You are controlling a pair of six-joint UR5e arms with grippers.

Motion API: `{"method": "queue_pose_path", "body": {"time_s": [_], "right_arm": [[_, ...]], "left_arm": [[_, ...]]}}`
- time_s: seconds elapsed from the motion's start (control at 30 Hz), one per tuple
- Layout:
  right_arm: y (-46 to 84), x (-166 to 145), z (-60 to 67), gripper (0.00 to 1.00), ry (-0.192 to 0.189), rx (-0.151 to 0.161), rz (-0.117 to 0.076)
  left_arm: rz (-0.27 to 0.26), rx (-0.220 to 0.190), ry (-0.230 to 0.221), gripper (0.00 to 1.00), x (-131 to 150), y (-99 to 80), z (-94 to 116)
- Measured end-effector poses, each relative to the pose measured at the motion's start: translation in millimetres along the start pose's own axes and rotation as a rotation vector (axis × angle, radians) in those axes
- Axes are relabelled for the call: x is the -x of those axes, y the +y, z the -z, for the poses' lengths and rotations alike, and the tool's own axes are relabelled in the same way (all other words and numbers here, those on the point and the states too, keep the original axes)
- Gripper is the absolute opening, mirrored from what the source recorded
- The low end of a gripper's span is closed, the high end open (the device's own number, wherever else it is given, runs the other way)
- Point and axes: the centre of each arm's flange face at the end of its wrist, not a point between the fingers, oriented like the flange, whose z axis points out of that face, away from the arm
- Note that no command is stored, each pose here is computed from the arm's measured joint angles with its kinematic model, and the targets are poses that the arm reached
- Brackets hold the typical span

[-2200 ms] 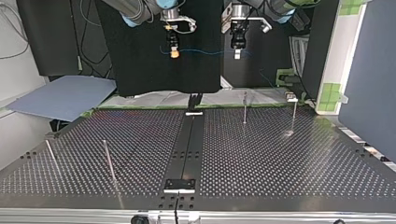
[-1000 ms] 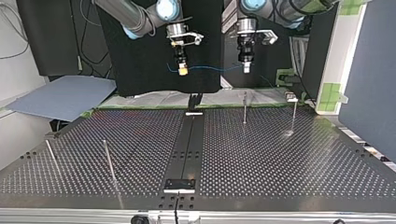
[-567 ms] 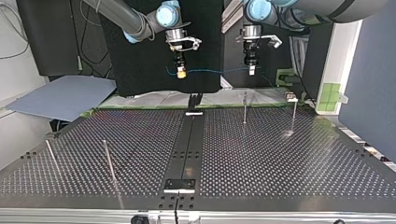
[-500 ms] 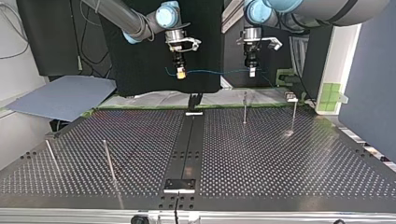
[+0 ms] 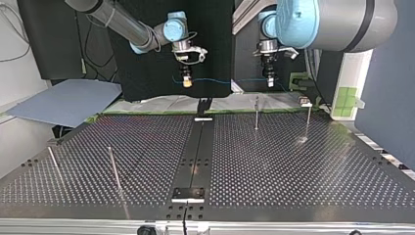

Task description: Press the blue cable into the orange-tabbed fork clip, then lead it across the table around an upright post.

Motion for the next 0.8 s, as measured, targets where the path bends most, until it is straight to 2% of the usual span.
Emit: {"method": "queue_pose_path", "body": {"time_s": [0.13, 0.37, 0.63, 0.8], "right_arm": [[3.0, -3.6, -13.0, 0.0, -0.007, 0.005, 0.004], [8.8, -17.3, -36.0, 0.0, 0.006, 0.006, 0.017], [18.5, -19.4, -42.5, 0.0, 0.009, 0.01, 0.02], [17.4, -19.4, -43.3, 0.0, 0.01, -0.014, 0.024]], "left_arm": [[-0.007, -0.012, 0.031, 0.0, -12.5, 0.4, -5.5], [-0.008, -0.036, 0.042, 0.0, -15.1, -6.2, -29.2], [0.006, -0.025, 0.028, 0.0, -10.3, -8.5, -60.8], [0.007, -0.006, 0.021, 0.0, -7.8, -1.9, -69.7]]}}
